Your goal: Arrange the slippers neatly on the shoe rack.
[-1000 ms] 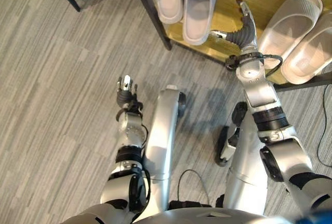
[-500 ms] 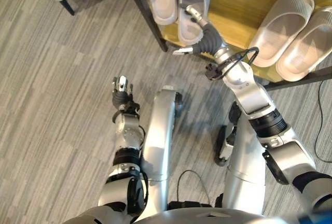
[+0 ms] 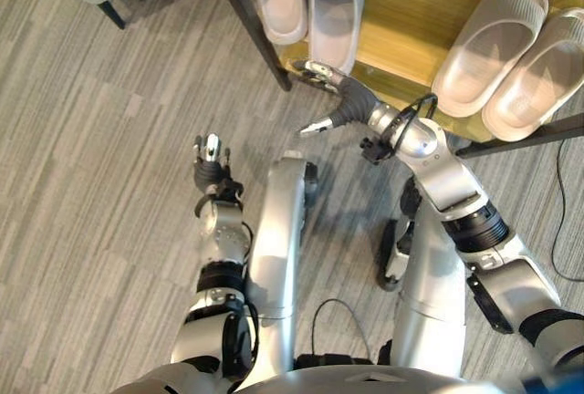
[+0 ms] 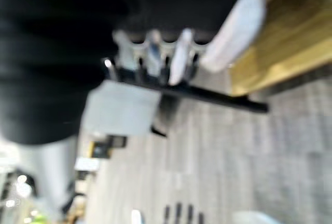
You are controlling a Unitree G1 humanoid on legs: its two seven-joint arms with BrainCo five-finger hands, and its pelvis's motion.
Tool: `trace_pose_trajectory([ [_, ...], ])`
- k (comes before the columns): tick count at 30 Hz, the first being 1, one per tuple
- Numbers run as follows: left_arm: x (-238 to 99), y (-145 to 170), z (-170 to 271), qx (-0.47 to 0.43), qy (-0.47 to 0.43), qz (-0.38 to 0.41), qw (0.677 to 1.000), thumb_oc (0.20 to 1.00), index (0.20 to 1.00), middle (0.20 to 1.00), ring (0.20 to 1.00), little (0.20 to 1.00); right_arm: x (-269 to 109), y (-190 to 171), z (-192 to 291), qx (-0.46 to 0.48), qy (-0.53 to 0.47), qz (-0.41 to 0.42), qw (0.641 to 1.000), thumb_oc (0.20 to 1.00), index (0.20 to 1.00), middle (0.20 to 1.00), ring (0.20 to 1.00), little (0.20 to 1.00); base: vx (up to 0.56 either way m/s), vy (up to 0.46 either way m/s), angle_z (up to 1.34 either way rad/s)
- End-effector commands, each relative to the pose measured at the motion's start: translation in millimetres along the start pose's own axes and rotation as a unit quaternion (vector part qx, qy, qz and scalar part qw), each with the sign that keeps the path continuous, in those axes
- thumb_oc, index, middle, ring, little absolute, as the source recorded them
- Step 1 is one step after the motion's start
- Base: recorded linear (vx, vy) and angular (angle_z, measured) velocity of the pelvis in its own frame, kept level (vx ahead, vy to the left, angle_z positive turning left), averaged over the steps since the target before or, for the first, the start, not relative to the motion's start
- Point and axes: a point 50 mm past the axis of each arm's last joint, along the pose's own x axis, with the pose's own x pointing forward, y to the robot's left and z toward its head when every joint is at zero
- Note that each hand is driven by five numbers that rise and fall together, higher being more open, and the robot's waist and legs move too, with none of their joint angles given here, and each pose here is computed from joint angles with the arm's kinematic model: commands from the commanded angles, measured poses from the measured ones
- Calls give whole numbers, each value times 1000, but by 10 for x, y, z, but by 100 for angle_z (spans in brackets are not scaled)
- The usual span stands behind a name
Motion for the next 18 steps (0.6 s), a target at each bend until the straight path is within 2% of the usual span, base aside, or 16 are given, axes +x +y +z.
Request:
trace_pose_trajectory([
  [1,-382,10,-634,-51,76,38,995,1000,1000,1000,1000,1000,-57,-62,326,1,-68,7,998,1000,1000,1000,1000,1000,-3,-4,-4],
  [12,-379,-5,-680,-38,91,36,994,1000,1000,1000,1000,1000,53,-137,-22,-1,18,4,1000,1000,1000,1000,1000,1000,0,-1,0],
  [18,-391,7,-710,-30,101,36,994,1000,1000,1000,1000,1000,160,-156,-36,5,13,7,1000,1000,1000,1000,1000,1000,0,0,0],
])
